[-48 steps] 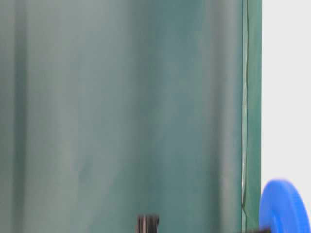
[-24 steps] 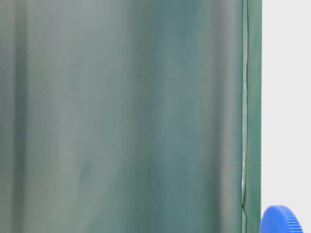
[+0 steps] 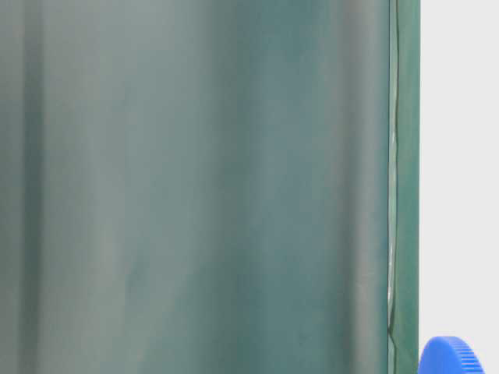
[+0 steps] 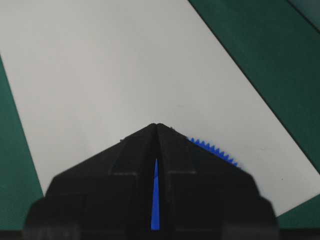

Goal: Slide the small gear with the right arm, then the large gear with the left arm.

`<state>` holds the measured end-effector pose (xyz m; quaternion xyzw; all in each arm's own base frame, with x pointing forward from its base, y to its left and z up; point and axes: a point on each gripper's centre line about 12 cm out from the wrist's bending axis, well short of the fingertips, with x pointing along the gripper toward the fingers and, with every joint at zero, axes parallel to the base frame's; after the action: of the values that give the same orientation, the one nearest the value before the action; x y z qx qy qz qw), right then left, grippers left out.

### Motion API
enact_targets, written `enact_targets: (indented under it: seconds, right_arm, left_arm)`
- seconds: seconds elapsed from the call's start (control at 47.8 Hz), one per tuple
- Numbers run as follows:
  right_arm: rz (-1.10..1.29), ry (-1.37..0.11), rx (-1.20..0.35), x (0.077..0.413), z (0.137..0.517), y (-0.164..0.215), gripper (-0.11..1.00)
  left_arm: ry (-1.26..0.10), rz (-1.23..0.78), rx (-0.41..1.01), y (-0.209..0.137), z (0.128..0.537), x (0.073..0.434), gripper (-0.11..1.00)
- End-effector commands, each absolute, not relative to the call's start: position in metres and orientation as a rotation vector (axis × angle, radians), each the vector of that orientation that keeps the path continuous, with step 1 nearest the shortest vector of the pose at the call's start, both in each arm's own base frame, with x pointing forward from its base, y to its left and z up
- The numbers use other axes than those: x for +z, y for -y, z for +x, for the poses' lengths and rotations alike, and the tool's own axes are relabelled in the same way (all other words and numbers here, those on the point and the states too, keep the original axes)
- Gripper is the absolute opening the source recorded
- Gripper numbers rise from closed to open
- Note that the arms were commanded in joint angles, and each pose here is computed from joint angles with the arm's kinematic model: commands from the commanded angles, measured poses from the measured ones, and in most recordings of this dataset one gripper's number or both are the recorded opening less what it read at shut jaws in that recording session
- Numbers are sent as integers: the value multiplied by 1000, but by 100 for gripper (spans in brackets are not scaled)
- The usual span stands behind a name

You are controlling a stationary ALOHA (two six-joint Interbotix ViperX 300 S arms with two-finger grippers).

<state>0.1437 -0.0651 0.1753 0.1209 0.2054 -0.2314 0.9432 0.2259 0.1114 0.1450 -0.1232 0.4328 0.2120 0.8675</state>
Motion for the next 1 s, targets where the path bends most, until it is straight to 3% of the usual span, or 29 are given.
enact_targets:
  seconds: [0.0,0.356,0.983]
  right_arm:
    - [247,-401,-466,181,146,66,51]
    - [247,-399,-466,181,146,65,51]
    - [245,-386,-458,182,147,65,51]
  left_arm:
    - [-838,-242,447,-114,230,166,0]
    - [-698,-189,401,-99,232,205,0]
    - [-514,-122,304,-72,232,224,0]
